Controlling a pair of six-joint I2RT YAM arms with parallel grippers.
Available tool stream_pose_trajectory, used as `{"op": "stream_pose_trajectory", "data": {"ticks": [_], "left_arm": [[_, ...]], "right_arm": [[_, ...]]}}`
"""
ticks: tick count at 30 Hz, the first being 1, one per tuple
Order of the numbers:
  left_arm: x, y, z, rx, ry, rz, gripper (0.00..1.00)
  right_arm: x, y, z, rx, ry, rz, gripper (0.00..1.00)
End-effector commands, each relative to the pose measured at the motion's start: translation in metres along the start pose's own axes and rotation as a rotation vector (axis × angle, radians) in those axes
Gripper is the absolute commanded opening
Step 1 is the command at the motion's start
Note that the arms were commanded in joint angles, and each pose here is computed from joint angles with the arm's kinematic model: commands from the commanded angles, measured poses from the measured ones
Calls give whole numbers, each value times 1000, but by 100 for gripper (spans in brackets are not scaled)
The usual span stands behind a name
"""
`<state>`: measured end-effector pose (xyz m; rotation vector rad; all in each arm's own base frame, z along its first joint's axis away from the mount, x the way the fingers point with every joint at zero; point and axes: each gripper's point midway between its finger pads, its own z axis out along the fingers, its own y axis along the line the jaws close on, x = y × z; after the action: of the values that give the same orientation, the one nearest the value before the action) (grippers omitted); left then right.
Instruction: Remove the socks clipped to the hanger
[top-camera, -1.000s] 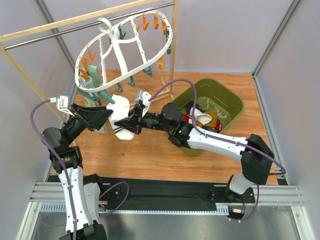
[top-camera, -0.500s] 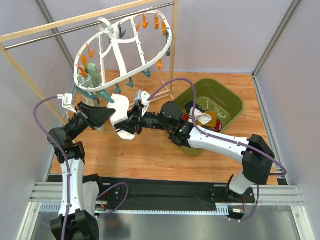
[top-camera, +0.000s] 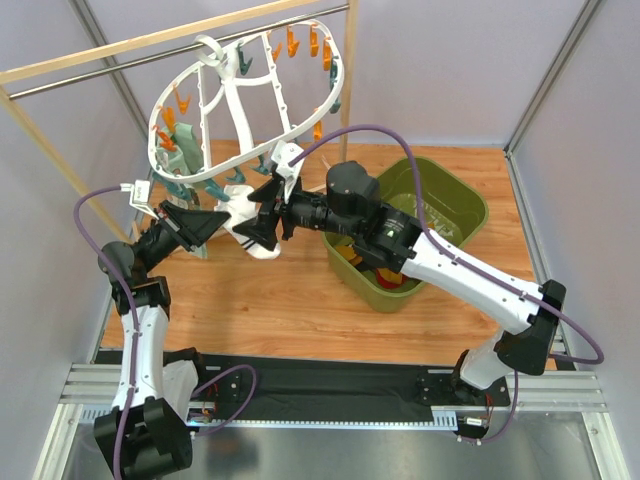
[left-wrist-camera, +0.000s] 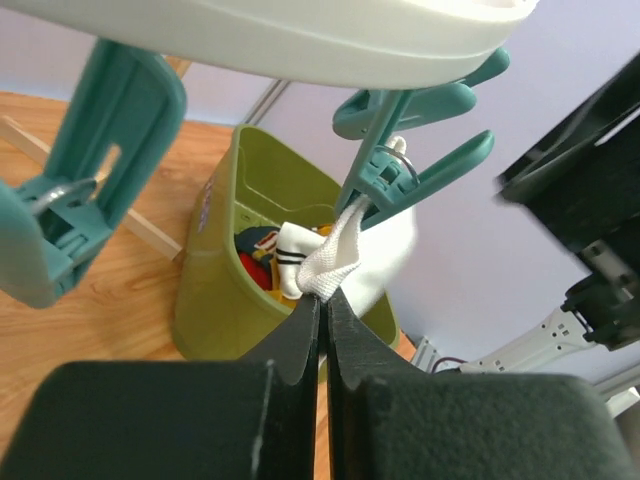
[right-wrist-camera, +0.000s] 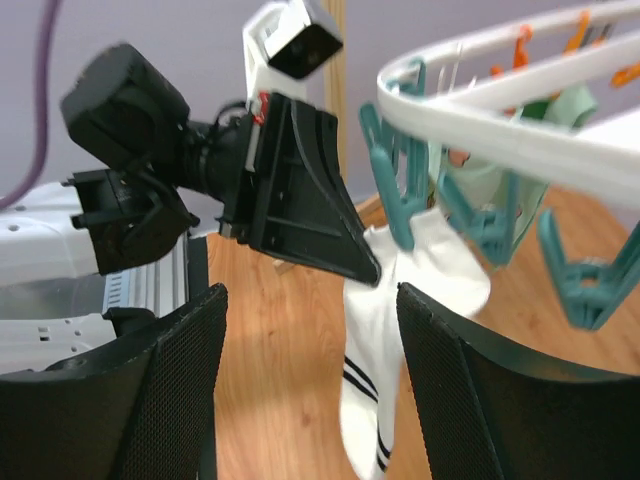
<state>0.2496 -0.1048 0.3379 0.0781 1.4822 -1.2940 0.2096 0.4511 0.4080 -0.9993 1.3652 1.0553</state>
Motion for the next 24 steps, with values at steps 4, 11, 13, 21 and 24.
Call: {"op": "stream_pose_trajectory", "data": {"ticks": [4,11,13,21,24], "left_arm": [[-12,-14,6,70,-8,127,0],[-16,-12,8,66,-11,128,0],[-17,-11,9,64,-12,128,0],[-18,1,10,7,-11,113,0],[-19,4,11,-5,-8,115,0]], "right_arm": [[-22,7,-1,-80,28,-150,70],[-24,9,36,-220,9,-255,64],[-24,10,42,-256,-6,-300,64],[-11,-12,64,-188,-46,-392,70],[-15,-18,67,-155,-55,-410,71]]}}
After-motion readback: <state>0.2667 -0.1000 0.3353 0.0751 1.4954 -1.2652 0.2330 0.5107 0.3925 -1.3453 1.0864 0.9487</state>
